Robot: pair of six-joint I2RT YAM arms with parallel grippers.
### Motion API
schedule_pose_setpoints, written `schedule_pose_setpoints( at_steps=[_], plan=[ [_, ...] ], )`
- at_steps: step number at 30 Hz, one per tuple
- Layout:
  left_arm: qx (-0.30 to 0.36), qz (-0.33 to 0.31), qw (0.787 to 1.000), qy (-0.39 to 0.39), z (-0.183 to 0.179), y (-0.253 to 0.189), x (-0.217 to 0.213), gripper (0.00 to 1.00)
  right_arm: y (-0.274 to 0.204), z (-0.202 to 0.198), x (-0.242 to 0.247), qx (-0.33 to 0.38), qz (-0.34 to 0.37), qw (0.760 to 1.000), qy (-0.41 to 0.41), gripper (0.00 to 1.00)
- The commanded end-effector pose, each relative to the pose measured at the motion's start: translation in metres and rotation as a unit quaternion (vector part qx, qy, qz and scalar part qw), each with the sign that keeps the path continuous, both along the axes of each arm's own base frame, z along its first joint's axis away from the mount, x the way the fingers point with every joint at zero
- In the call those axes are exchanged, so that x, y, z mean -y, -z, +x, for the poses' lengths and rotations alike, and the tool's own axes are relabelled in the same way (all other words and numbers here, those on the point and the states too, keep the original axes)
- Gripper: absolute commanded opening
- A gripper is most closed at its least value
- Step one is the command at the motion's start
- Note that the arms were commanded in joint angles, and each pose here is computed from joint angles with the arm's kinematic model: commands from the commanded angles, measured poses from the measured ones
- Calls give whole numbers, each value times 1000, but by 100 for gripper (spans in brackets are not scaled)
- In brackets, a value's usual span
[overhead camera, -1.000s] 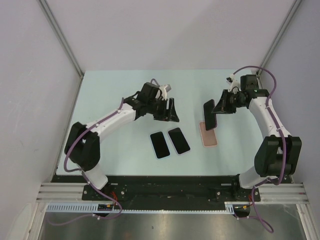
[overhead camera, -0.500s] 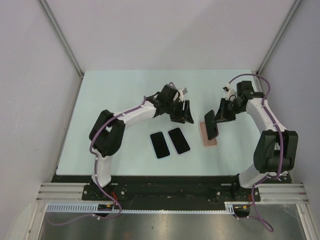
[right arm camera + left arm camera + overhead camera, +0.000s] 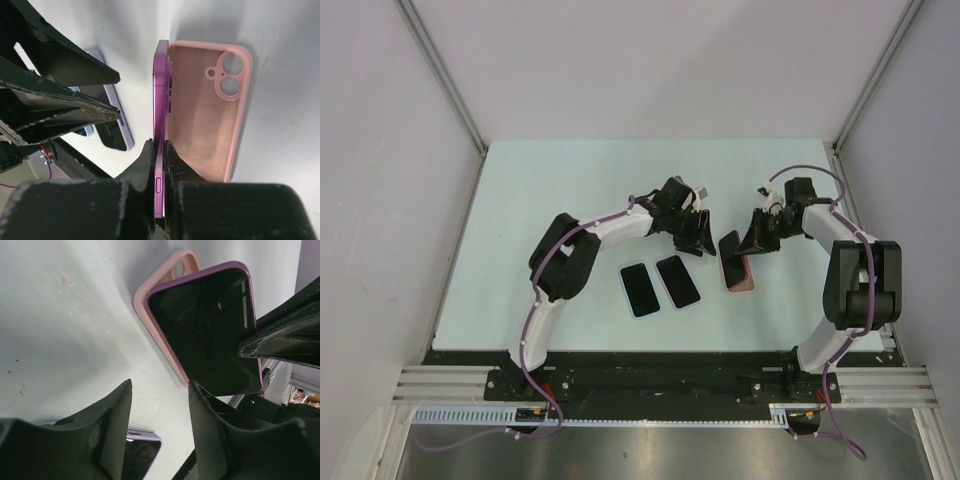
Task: Put the phone into the phone case
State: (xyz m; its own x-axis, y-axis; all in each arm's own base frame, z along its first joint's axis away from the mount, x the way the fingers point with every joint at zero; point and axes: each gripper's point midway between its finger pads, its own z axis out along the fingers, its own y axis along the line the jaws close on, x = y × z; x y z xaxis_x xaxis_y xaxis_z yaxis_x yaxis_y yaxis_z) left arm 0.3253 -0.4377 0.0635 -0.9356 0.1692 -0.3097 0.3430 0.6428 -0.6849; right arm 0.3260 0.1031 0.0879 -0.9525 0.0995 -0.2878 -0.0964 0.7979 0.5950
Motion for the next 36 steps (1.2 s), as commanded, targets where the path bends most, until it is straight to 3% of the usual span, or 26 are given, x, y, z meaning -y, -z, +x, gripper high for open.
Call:
schedule_pose_setpoints(
  at_steps=[1,5,8,16,36],
  plan=[
    [-6,1,1000,-5,3,-1,7,51,5,9,-2,21,22,1000,-2,0],
    [-20,9,1000,-4,3,15,6,41,12,6,3,19,19,1000,-1,0],
    [-22,13,1000,-6,3,19,6,39,9,6,8,21,25,999,6,0],
    [-30,3,1000,3,1,20,12,40,1,8,22,36,15,999,19,1],
    [-61,-18,998,28,-17,31,23,39,32,3,-6,15,131,991,37,2]
  ],
)
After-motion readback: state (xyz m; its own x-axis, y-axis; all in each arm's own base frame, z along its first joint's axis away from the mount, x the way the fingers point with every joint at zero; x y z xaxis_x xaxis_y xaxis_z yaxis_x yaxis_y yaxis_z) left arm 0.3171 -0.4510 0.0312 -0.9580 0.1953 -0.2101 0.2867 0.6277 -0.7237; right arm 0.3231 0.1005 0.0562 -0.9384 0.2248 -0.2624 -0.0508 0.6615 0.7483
